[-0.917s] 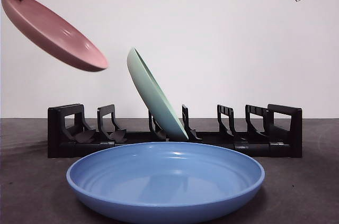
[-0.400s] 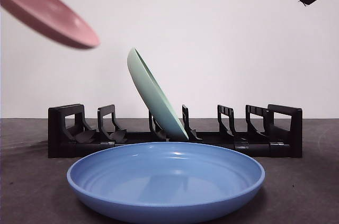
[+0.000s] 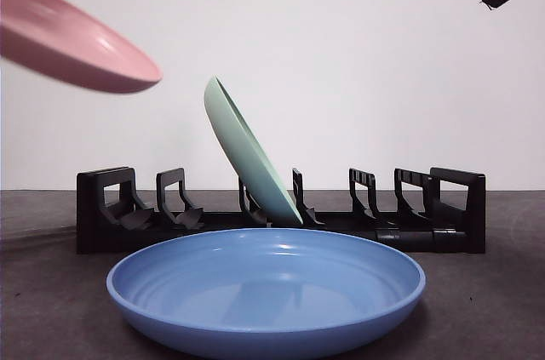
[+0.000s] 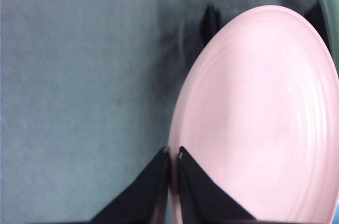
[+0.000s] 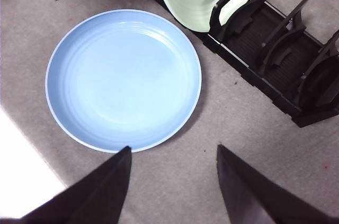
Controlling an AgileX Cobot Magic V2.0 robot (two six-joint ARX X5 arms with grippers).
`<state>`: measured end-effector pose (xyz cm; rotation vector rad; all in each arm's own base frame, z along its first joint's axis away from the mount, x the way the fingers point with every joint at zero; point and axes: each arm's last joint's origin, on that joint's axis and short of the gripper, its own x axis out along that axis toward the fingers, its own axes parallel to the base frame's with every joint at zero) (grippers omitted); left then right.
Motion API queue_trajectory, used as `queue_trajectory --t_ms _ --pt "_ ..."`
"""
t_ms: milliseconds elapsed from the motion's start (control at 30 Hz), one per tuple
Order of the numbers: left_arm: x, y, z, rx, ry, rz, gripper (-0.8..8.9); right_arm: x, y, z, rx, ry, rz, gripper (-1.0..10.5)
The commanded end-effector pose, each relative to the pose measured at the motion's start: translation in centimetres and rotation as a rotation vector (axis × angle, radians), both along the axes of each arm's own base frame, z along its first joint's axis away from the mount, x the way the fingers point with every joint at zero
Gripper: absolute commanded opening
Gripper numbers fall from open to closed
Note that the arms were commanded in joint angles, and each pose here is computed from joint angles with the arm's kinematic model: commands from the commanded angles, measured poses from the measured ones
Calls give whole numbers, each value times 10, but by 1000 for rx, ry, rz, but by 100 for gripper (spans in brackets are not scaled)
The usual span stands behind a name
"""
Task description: Place the plate
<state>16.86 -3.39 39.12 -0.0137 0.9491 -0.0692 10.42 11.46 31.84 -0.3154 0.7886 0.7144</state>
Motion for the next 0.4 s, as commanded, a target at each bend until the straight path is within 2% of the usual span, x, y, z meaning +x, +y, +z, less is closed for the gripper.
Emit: queue_trajectory --t_ms 33,167,400 --pt "-21 4 -13 -37 -19 34 15 0 2 3 16 -3 -6 256" --pt "-48 8 -41 -125 11 58 14 0 2 3 16 -3 -6 256" --pt "-65 3 -91 -465 85 69 14 0 2 4 17 -3 -6 256"
